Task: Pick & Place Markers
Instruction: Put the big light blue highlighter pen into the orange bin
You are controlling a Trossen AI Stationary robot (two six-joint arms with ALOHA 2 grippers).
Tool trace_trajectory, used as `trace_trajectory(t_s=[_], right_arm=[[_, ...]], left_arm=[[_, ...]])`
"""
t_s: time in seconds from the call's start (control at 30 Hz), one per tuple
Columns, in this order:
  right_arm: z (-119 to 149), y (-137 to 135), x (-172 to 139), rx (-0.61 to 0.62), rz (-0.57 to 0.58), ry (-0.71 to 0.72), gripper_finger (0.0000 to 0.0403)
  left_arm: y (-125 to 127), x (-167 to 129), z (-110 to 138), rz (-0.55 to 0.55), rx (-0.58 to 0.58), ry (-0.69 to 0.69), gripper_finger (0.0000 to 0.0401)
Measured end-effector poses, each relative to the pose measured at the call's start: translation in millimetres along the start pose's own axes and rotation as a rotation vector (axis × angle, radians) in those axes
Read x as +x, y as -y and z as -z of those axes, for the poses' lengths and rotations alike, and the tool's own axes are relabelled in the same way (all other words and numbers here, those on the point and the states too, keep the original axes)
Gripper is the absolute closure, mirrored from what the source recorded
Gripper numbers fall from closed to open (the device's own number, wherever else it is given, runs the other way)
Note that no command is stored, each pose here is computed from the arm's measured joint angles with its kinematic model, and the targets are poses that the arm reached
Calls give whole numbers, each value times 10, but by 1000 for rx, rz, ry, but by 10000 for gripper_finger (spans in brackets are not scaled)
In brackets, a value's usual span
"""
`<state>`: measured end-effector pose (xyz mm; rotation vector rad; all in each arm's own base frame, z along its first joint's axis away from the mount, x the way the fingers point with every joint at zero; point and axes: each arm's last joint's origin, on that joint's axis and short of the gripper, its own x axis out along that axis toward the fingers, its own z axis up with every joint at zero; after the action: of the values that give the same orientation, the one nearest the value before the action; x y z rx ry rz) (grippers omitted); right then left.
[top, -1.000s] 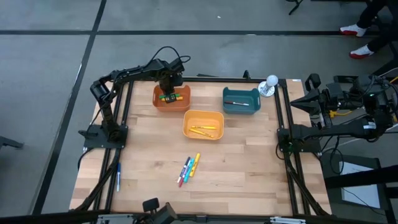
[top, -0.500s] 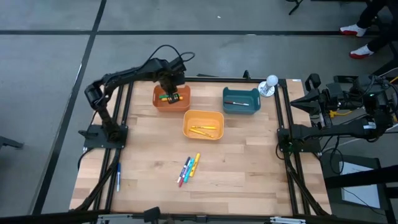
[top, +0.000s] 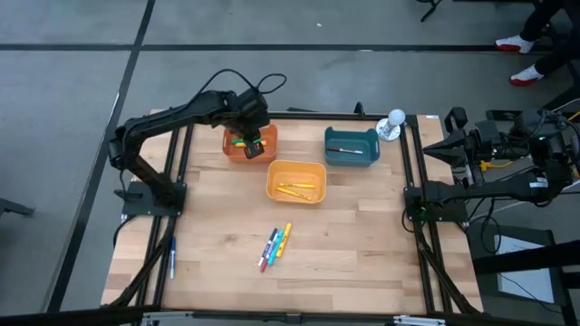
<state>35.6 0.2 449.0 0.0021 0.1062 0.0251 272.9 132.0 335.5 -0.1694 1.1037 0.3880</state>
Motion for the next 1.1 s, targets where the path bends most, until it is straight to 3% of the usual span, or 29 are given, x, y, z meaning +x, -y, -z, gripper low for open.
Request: trace_trajectory(t_s=[0.77,1.1], right_arm=[[0,0,0,0,0,0,379],[-1,0,0,0,0,0,379]], left_arm=[[1162,-417,307,185,-56,-37,400],[1533,-514,456,234,-243,-78,400]])
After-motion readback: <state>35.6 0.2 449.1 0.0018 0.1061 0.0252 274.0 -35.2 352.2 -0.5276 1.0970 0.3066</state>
